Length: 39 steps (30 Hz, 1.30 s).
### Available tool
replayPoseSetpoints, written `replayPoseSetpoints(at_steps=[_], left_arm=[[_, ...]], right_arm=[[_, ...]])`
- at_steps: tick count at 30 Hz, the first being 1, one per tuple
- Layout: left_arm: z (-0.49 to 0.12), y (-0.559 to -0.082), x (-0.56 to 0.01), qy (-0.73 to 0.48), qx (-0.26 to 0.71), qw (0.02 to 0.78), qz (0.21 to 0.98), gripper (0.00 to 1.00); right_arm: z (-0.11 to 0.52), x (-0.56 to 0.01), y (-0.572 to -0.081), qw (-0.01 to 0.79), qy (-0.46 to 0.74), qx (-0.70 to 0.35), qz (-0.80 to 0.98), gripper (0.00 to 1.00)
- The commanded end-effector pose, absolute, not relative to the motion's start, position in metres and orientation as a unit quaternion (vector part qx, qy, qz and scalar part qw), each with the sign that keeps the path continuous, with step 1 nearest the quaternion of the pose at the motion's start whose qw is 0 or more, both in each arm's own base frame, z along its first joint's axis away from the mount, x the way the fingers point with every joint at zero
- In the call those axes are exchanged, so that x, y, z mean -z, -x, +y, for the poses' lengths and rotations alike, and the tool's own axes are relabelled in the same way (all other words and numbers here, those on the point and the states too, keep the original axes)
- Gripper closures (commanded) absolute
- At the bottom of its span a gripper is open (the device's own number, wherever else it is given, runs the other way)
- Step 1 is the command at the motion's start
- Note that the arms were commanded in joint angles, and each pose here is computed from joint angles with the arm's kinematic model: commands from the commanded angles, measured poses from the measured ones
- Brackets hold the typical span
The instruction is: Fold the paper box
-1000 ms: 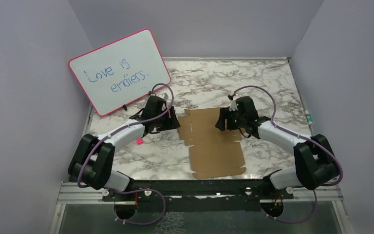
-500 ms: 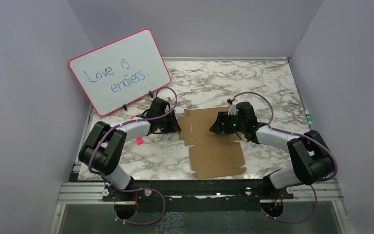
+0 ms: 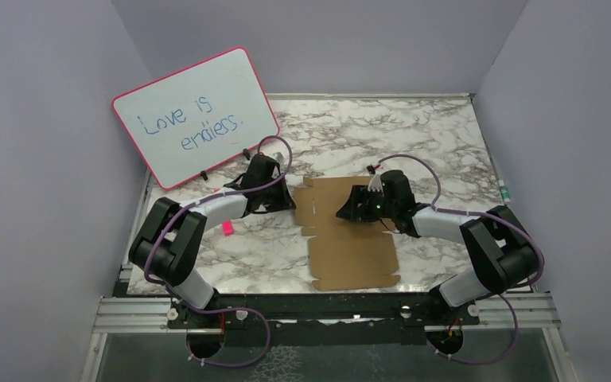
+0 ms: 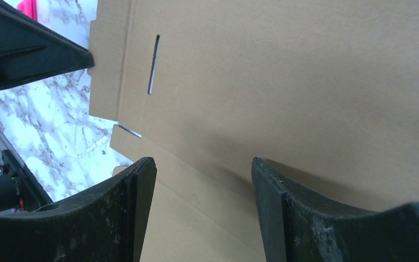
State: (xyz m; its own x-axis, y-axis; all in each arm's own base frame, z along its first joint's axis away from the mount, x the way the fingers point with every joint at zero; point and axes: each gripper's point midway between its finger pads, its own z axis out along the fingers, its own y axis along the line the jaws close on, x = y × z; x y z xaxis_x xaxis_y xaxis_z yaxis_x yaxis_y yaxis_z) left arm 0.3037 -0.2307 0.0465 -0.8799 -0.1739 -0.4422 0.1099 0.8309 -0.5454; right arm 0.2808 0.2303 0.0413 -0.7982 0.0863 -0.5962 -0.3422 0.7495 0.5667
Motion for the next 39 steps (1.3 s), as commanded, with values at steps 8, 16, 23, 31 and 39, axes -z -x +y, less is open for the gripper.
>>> replayPoseSetpoints(at_steps=[8, 16, 23, 31, 39], left_arm=[[-0.235, -0.314, -0.082, -0.026, 0.252, 0.285, 0.924, 1.00], [-0.197, -0.324, -0.097, -0.053, 0.139, 0.314, 0.938, 1.00], [-0.179, -0.323, -0.100, -0.073, 0.087, 0.310, 0.944, 1.00], [-0.178, -0.325, -0.095, -0.083, 0.073, 0.301, 0.947, 1.00], [-0.195, -0.323, -0.097, -0.108, 0.051, 0.301, 0.946, 1.00]], right_arm=[[0.255, -0.036, -0.276, 0.311, 0.037, -0.357, 0.880, 0.30], [0.301, -0.054, -0.267, 0.305, 0.063, -0.396, 0.864, 0.30], [0.302, -0.082, -0.279, 0.340, 0.063, -0.388, 0.854, 0.28], [0.277, -0.044, -0.285, 0.343, 0.039, -0.310, 0.886, 0.27], [0.288, -0.032, -0.275, 0.323, 0.049, -0.341, 0.881, 0.28]])
